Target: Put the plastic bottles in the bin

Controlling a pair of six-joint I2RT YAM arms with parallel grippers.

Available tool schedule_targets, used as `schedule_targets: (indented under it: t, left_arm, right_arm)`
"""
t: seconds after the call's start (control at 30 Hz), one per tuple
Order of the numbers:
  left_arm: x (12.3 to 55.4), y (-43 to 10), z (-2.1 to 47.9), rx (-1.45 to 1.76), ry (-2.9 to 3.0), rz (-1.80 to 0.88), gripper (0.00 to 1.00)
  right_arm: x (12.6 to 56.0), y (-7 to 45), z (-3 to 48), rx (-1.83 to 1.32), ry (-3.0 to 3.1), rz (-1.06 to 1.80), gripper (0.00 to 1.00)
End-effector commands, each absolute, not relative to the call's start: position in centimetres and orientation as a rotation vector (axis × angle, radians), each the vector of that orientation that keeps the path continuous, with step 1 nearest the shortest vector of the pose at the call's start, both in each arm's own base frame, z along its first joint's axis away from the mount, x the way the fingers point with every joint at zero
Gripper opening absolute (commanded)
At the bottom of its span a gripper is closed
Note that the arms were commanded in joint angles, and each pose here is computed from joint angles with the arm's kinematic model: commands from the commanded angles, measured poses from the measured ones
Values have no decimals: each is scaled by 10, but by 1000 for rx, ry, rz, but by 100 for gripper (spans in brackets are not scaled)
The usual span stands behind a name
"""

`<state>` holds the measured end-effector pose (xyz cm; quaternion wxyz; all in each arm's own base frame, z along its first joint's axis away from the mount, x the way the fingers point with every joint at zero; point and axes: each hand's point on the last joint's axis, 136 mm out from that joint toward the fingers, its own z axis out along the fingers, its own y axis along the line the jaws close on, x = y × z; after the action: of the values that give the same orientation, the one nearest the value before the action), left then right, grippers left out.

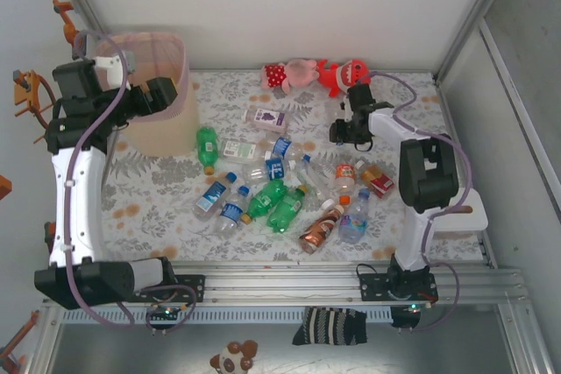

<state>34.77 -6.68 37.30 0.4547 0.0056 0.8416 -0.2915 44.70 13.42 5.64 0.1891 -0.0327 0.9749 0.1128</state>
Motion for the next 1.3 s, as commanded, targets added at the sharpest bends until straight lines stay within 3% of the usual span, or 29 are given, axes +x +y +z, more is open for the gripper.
schedule_targets:
  t: [0.0,0.63,0.97,1.27]
  left_arm:
    - [331,-84,386,31,2002,-859,85]
    - [316,-89,371,-29,1988,-907,85]
    - [315,-89,364,-30,1993,-897,83]
    - [313,-95,359,17,2000,-893,82]
  right_arm:
    - [462,140,61,-81,2702,333,49]
    - [459,138,45,-73,2716,321,31]
    - [457,130,107,-151,2588,265,26]
    - [438,130,157,-499,2426,169,22]
